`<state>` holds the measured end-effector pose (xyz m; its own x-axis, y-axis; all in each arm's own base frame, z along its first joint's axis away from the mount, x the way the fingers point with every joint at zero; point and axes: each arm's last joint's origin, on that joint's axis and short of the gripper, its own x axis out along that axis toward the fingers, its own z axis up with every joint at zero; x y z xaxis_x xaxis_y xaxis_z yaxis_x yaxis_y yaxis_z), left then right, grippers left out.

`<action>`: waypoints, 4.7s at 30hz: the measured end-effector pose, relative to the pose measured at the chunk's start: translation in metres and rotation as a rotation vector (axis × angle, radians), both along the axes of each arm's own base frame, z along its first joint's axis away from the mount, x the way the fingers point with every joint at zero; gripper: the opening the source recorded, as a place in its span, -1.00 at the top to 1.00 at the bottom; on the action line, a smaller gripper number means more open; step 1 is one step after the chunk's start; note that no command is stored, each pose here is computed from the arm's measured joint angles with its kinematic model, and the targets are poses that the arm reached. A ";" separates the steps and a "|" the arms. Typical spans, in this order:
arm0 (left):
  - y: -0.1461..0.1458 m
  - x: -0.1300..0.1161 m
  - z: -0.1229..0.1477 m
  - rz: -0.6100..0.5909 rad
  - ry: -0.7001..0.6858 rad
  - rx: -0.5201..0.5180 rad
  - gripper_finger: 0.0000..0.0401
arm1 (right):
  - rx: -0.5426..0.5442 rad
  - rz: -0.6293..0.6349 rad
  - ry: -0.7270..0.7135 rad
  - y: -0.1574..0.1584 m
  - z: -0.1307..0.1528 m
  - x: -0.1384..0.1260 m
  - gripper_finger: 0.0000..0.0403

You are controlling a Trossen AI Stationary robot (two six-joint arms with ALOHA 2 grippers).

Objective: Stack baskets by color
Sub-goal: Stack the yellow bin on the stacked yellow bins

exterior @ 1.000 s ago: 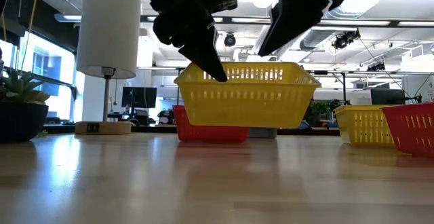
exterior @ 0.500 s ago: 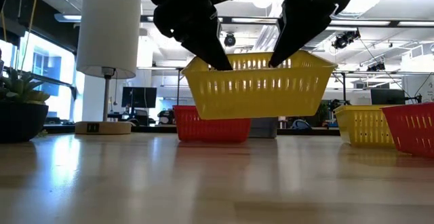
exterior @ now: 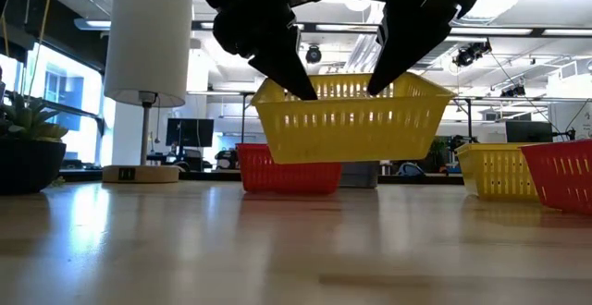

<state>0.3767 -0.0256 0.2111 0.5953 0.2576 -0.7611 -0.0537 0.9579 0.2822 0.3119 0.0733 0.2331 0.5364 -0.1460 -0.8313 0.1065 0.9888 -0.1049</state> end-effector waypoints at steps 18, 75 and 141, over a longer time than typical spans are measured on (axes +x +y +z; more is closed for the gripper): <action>0.000 0.000 0.000 -0.033 0.012 0.007 0.52 | -0.033 -0.033 -0.007 -0.002 0.000 0.000 1.00; -0.013 -0.072 0.081 0.034 -0.020 0.042 0.41 | -0.285 -0.245 0.162 0.028 0.024 -0.086 1.00; 0.044 -0.067 0.082 0.125 -0.022 -0.028 0.41 | -0.017 -0.320 0.020 -0.055 0.015 -0.247 1.00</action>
<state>0.3093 0.0184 0.2929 0.5765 0.3092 -0.7564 -0.1788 0.9509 0.2524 0.0647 0.0185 0.2484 0.4443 -0.3186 -0.8373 0.4094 0.9035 -0.1266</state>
